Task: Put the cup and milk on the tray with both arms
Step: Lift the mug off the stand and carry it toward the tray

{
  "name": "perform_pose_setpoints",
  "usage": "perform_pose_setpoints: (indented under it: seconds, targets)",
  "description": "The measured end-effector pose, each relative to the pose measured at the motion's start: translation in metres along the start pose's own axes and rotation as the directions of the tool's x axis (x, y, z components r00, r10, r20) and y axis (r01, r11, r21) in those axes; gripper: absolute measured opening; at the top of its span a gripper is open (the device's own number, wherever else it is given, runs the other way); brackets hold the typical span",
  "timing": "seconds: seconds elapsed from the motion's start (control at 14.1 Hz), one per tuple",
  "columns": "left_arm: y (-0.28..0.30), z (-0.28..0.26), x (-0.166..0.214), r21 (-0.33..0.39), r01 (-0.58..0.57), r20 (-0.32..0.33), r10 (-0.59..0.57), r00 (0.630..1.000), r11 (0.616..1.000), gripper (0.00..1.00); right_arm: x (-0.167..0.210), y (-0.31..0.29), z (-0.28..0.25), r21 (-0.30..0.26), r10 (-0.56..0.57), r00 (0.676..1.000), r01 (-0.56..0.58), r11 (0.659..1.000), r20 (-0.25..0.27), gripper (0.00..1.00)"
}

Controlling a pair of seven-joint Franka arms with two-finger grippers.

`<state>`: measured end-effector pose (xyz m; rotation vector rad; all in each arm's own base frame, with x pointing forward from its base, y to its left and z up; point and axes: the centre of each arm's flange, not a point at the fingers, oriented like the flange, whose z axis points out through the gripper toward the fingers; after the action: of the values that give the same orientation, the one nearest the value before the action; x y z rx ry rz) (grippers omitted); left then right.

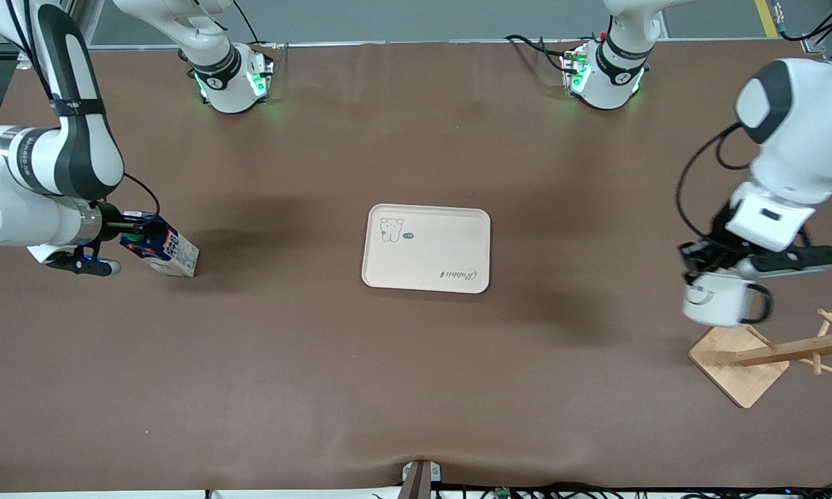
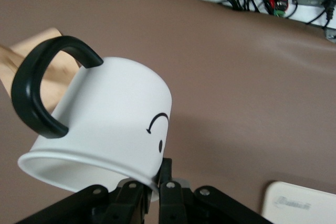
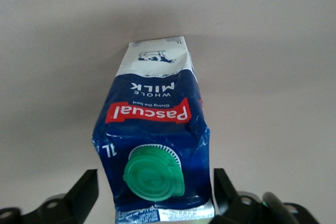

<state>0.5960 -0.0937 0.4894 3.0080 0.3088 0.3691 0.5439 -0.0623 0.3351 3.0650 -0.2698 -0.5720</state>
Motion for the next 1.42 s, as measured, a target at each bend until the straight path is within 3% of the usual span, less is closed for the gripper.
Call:
perform_pose_setpoints:
  seconds: [0.14, 0.5, 0.92, 1.42]
  targets:
    - [0.05, 0.01, -0.021, -0.003, 0.048, 0.075, -0.048, 0.996, 0.999, 0.09, -0.001, 0.0, -0.002, 0.002, -0.001, 1.0, 0.001, 1.0, -0.004, 0.7]
    - [0.153, 0.051, -0.076, 0.041, 0.122, 0.245, -0.128, 0.961, 0.992, 0.09, -0.002, 0.003, -0.007, 0.005, 0.005, 1.0, -0.005, 1.0, -0.015, 0.59]
    - [0.255, 0.111, -0.129, 0.114, 0.203, 0.385, -0.232, 0.893, 0.973, 0.09, 0.0, 0.015, -0.045, 0.013, 0.024, 0.999, -0.023, 1.0, -0.032, 0.59]
    - [0.286, 0.208, -0.187, 0.219, 0.198, 0.517, -0.286, 0.807, 0.955, 0.09, -0.002, 0.012, -0.11, 0.015, 0.017, 0.996, -0.016, 1.0, -0.086, 0.59]
